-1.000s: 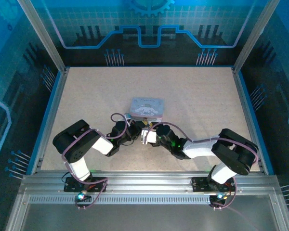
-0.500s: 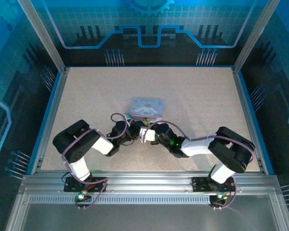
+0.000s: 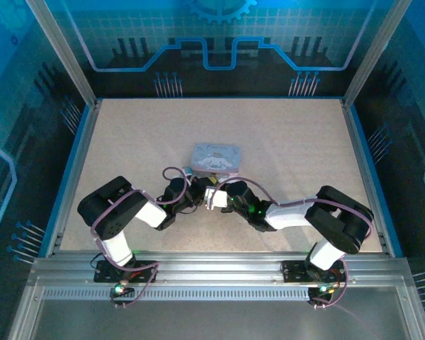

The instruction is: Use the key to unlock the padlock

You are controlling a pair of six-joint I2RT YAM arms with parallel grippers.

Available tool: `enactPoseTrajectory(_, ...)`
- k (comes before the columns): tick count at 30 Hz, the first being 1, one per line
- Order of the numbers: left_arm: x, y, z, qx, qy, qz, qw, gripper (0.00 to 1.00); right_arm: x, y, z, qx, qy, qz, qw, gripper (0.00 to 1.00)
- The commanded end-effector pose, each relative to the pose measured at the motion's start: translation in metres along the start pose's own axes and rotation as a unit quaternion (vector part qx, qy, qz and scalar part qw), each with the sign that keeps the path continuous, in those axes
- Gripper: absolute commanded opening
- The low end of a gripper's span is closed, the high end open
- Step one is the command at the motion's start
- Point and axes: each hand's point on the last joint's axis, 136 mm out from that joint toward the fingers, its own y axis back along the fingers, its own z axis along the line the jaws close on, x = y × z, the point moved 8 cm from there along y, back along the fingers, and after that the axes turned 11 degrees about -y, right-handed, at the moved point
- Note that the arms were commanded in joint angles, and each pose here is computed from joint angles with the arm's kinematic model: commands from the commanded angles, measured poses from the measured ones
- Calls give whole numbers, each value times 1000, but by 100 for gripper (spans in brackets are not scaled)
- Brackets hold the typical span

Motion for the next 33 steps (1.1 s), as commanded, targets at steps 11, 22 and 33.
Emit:
enactPoseTrajectory(11, -3, 5, -11, 27, -1, -13, 1000, 3, -15, 5, -35, 34, -103, 8, 994, 0)
enactPoseTrajectory(22, -2, 5, -10, 24, -2, -11, 1000, 3, -6, -4, -28, -11, -241, 0, 971, 0)
enactPoseTrajectory(33, 3, 0, 4, 4, -9, -4, 1000, 9, 7, -13, -8, -62, -315, 9, 947, 0)
